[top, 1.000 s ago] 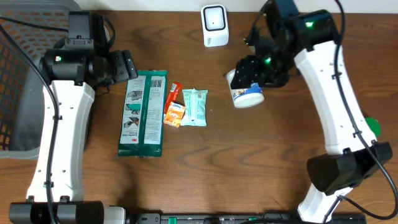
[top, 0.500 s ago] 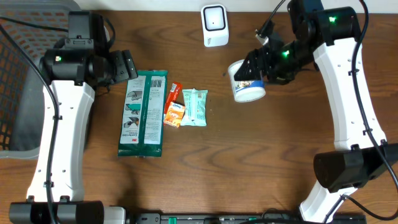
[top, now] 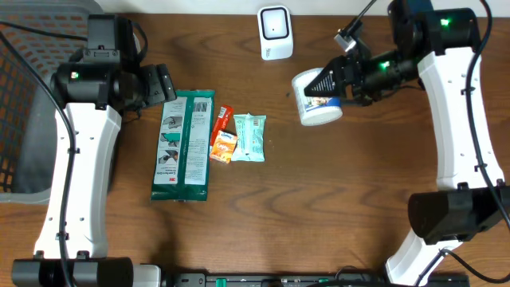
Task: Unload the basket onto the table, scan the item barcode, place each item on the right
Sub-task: 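Carry the tub toward the white scanner with the right gripper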
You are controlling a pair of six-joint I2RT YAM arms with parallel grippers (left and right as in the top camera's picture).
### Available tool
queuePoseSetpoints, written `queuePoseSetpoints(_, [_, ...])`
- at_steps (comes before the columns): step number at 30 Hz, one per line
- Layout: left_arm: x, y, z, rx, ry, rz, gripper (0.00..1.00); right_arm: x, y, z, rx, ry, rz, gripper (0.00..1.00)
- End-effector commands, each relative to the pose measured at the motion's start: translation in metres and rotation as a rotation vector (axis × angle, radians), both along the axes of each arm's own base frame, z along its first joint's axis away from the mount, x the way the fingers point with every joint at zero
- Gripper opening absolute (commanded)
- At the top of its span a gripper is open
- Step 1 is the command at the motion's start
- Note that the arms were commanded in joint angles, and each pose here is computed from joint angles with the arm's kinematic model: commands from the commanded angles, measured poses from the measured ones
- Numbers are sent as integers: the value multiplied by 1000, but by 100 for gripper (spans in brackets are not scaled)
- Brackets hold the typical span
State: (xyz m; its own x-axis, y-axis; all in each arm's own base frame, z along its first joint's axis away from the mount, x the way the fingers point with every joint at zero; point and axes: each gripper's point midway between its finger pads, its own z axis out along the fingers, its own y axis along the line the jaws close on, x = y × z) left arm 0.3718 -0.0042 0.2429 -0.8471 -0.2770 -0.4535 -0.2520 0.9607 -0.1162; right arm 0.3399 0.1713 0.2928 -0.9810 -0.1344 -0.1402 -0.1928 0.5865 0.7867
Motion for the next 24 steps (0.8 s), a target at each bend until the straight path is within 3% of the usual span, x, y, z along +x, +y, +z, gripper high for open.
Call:
queuePoseSetpoints(1, [0, 0, -4, -3, 11, -5, 88, -2, 2, 29, 136, -73, 24, 41])
queuePoseSetpoints(17, [0, 0, -4, -3, 11, -5, 88, 8, -16, 45, 235, -115, -21, 37])
queuePoseSetpoints(24, [0, 0, -4, -3, 11, -5, 88, 26, -23, 22, 75, -111, -88, 35])
